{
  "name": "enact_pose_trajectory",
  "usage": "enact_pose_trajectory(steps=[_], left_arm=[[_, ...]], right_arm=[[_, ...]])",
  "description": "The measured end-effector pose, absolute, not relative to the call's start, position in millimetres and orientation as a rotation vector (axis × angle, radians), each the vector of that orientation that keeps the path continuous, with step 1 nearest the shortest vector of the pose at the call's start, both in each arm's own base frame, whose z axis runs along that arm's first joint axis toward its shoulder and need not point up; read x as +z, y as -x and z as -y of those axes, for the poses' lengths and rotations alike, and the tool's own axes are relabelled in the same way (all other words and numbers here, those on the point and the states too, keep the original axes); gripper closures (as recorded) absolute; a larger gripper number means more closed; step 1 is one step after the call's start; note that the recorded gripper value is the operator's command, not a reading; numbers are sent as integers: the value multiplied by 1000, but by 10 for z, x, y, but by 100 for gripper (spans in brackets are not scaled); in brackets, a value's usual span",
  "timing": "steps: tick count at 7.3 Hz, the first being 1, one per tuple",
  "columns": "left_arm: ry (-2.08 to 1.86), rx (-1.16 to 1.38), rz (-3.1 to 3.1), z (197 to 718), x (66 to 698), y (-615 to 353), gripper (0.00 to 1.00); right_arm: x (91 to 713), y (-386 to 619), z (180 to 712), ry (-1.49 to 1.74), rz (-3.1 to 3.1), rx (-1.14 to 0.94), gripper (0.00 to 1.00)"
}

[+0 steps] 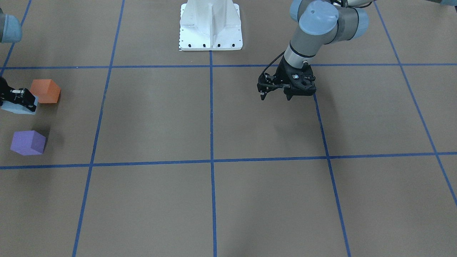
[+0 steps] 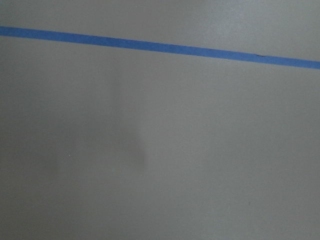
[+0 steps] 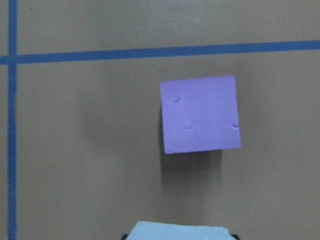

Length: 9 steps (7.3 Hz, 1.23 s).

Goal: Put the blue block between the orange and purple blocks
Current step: 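Carry the light blue cube with the right gripper toward the purple cube, then lower the light blue cube between the purple and orange cubes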

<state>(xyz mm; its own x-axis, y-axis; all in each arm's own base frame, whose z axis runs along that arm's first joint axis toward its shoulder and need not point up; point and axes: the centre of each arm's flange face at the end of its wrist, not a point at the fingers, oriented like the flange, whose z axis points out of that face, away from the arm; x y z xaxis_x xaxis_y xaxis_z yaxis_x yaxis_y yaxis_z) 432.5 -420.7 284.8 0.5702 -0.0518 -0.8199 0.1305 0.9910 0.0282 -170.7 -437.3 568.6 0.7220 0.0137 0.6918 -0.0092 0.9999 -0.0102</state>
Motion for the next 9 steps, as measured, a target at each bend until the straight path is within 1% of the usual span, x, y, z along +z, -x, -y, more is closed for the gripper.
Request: enact_pose_trajectory(steps=[3,9], left_arm=[[-87,-112,-961,4204,2834,-4320,0],[-90,-115,-970,4200,2777,-4313,0]], right_arm=[[5791,1851,4517,20,752,7,100],[5843,2139,4627,6,734,-34,100]])
